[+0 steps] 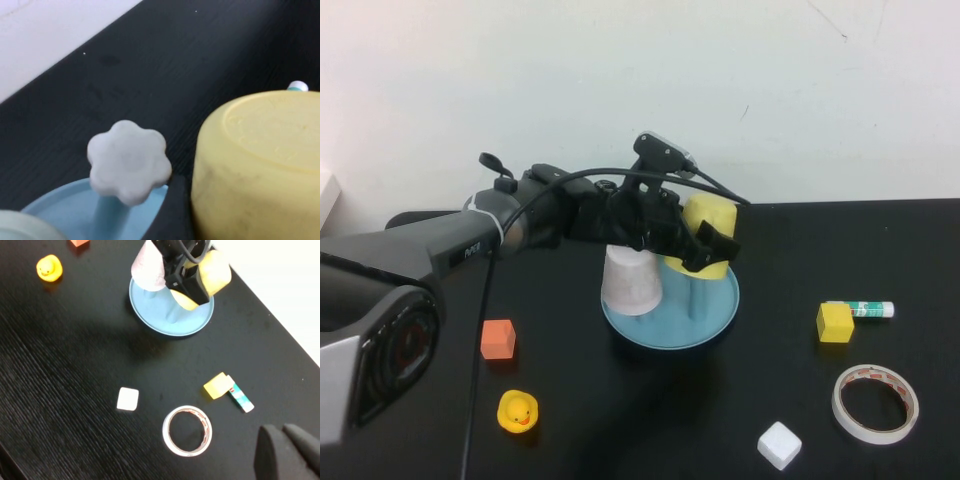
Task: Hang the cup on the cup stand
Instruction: Place the cup on the cup holder
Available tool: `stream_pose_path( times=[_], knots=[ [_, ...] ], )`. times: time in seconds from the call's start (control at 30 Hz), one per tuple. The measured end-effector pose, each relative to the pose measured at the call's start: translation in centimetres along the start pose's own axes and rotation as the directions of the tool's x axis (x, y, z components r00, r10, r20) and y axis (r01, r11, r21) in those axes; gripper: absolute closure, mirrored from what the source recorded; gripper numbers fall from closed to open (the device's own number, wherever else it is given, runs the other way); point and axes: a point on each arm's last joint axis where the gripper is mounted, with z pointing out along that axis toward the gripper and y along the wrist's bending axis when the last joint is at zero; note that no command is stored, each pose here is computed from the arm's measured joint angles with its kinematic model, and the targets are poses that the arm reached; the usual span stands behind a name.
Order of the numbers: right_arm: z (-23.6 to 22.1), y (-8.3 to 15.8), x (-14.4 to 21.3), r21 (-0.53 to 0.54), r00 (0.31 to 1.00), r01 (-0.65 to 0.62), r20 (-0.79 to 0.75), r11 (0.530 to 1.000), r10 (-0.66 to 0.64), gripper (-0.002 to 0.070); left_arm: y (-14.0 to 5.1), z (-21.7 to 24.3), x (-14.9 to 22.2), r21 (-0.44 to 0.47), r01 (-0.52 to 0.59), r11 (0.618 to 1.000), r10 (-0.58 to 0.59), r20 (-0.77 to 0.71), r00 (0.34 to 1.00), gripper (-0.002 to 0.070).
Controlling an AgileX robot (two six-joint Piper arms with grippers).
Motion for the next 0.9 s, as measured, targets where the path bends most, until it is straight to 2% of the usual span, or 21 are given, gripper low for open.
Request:
stream_pose_path(
  times=[0.13, 0.3, 0.47, 0.9],
  knots=[
    [0.0, 0.0, 0.0, 0.0, 1.0, 0.01, 0.0, 1.0, -0.01, 0.0676, -0.28, 0.0, 0.07, 0.031, 0.009, 0.999, -0.008, -0.007, 1.0, 0.0068],
    [0.0, 0.0, 0.0, 0.0, 1.0, 0.013, 0.0, 1.0, -0.013, 0.0676, -0.12, 0.0, 0.06, 0.013, 0.057, 0.998, -0.057, -0.008, 0.998, 0.0064],
    [0.0, 0.0, 0.0, 0.0, 1.0, 0.013, 0.0, 1.0, -0.013, 0.0676, -0.02, 0.0, 0.29, -0.001, 0.115, 0.993, -0.115, -0.031, 0.993, 0.0005],
    [0.0, 0.0, 0.0, 0.0, 1.0, 0.025, 0.0, 1.0, -0.025, 0.0676, -0.21, -0.61, 0.0, -0.026, 0.075, 0.997, -0.077, -0.079, 0.994, -0.0017]
  ],
)
